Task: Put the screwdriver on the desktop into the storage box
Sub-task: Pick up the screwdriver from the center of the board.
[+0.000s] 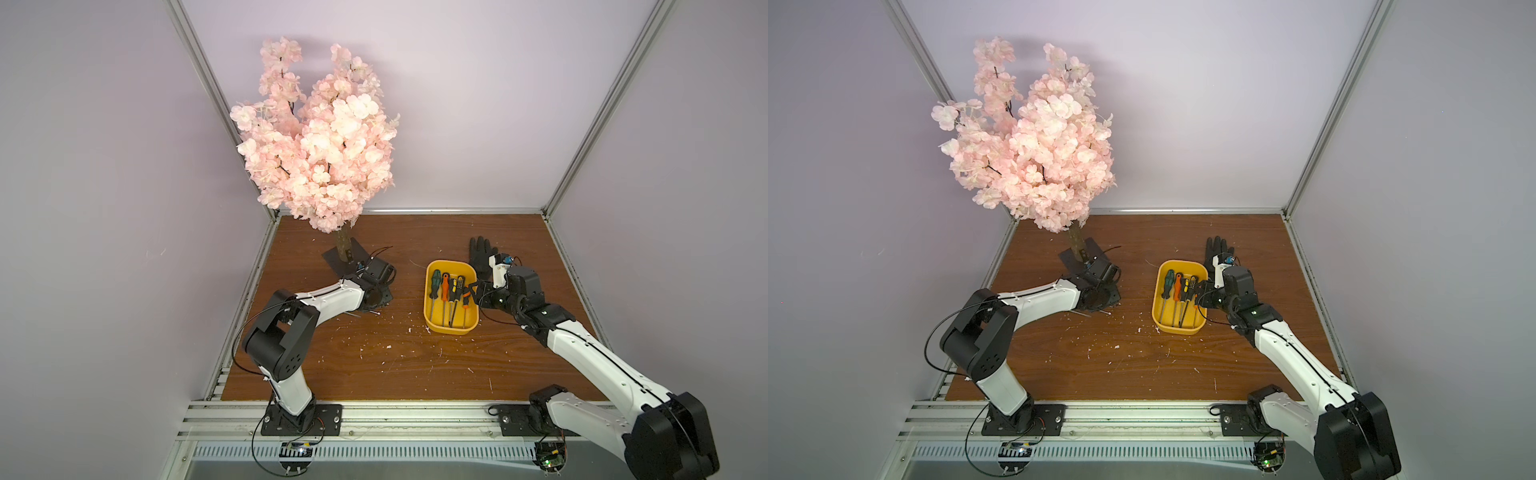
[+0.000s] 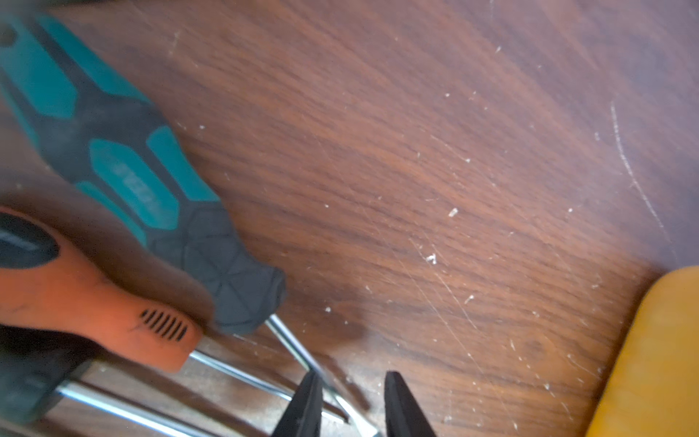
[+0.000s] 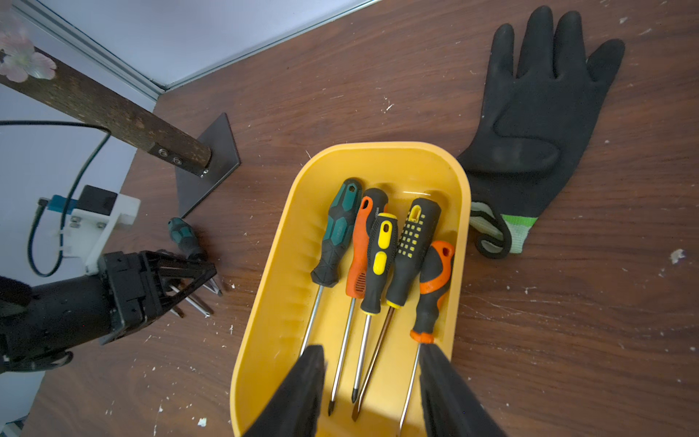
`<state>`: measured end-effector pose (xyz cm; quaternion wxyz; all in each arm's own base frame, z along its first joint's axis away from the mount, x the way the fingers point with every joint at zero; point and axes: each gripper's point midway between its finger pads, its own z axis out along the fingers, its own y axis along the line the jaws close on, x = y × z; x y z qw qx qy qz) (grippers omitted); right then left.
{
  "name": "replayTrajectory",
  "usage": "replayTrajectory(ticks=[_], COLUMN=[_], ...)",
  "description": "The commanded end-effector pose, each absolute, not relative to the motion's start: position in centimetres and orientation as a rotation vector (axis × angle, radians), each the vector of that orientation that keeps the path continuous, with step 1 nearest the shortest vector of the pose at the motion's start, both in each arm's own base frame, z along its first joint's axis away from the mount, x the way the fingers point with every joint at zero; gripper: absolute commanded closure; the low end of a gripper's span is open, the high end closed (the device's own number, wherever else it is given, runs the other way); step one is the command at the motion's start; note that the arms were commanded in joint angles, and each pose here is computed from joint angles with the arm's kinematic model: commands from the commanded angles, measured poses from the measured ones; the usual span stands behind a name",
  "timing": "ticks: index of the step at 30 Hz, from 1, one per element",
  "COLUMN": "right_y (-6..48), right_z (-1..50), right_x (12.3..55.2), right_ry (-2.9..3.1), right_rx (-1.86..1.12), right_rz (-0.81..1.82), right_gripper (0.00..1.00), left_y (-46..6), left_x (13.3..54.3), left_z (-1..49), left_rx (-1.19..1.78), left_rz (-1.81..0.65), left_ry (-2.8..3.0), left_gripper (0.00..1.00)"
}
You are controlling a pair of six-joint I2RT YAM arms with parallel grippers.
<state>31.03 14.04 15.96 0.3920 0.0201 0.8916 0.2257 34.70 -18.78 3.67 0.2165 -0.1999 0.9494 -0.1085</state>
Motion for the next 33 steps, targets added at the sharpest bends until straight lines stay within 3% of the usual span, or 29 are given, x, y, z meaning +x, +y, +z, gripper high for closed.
replayTrajectory(ticks=[1, 19, 26, 33], right_y=[13.9, 13.3, 13.2, 13.2], right_z=[16.4, 16.1, 16.1, 16.6], right_x=[31.2, 31.0, 30.9, 31.2], right_ry=[2.237, 2.237, 2.234, 2.226], right_rx=[0.053, 0.07, 0.073, 0.066], right_rz=[0.565, 0.545, 0.543, 0.539], right_gripper=[0.53, 0.53, 0.52, 0.53], left_y=[-18.1, -18.8, -19.2, -20.5], left_x=[34.3, 35.0, 34.7, 35.2], left_z=[2.6, 1.4, 0.6, 3.2], left_rx=[-0.6, -0.573, -0.546, -0.372], left_rz=[-0.255, -0.232, -0.238, -0.283], left_ry=[2.672, 2.715, 2.748, 2.712], left_gripper=[0.67, 0.81, 0.97, 1.0])
